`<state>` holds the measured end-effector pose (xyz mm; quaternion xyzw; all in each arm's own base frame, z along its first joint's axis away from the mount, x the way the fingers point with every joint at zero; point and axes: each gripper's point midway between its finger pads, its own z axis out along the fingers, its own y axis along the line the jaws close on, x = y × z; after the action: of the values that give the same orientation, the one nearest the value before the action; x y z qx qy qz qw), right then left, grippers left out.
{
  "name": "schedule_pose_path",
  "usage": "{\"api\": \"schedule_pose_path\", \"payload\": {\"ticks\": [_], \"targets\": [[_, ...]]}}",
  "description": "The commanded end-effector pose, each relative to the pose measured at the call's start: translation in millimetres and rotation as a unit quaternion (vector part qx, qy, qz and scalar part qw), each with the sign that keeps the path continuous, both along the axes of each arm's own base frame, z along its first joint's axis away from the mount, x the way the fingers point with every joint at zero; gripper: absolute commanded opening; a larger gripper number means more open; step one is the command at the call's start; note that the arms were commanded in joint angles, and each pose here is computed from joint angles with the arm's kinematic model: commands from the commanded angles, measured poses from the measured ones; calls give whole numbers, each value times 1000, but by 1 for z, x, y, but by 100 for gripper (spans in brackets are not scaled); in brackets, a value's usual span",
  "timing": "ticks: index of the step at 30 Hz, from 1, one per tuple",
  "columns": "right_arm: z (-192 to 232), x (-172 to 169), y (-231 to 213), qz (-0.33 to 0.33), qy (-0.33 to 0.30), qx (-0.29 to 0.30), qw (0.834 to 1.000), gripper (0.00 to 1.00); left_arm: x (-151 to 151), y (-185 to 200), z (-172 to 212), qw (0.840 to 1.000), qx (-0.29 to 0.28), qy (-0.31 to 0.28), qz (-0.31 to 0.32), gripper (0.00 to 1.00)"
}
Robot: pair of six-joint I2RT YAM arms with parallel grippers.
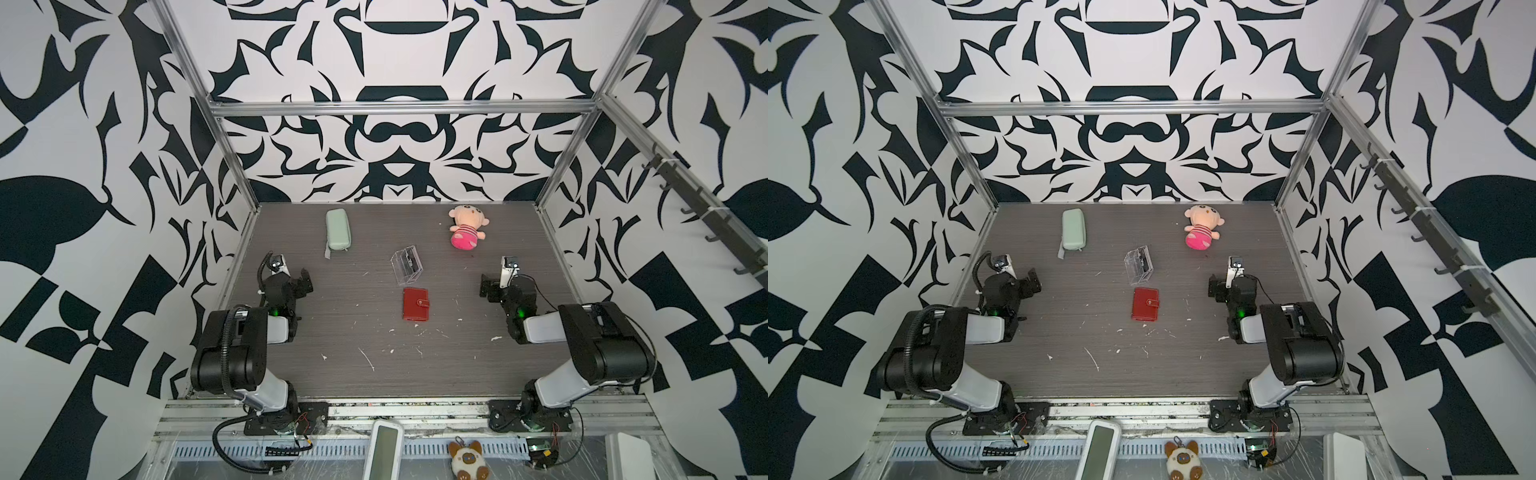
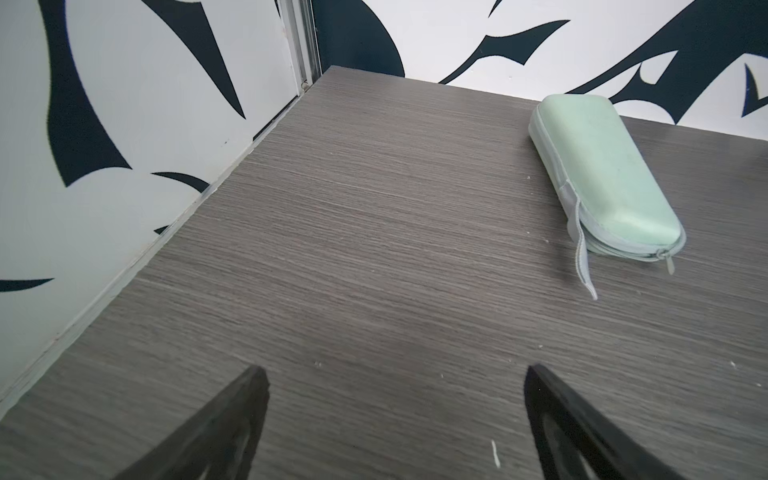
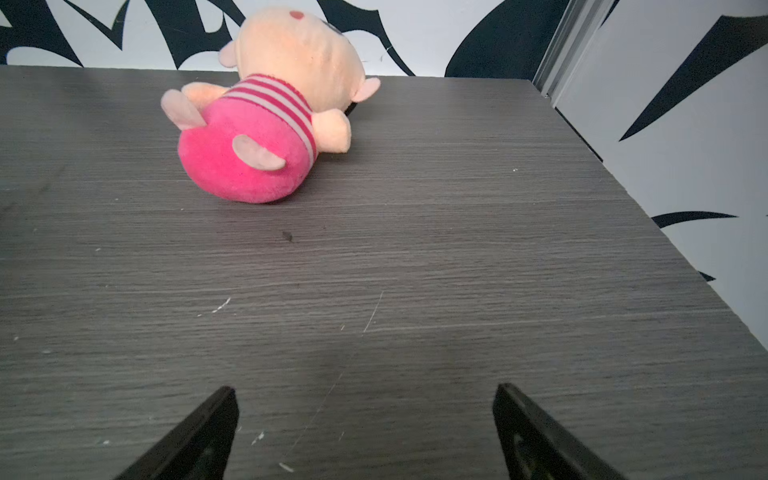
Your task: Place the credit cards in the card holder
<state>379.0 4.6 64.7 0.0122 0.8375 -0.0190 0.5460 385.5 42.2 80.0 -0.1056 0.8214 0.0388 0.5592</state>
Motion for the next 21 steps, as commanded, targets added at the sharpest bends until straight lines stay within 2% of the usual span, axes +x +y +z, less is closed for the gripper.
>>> {"api": "schedule_pose_path", "payload": {"ticks": [1, 21], "targets": [[16, 9, 4, 7, -26, 1, 1000, 100, 6, 1, 10, 1000, -3, -17, 2, 100], [16, 9, 3, 4, -27, -1, 1000, 100, 6, 0, 9, 1000, -2, -15, 0, 100]]}}
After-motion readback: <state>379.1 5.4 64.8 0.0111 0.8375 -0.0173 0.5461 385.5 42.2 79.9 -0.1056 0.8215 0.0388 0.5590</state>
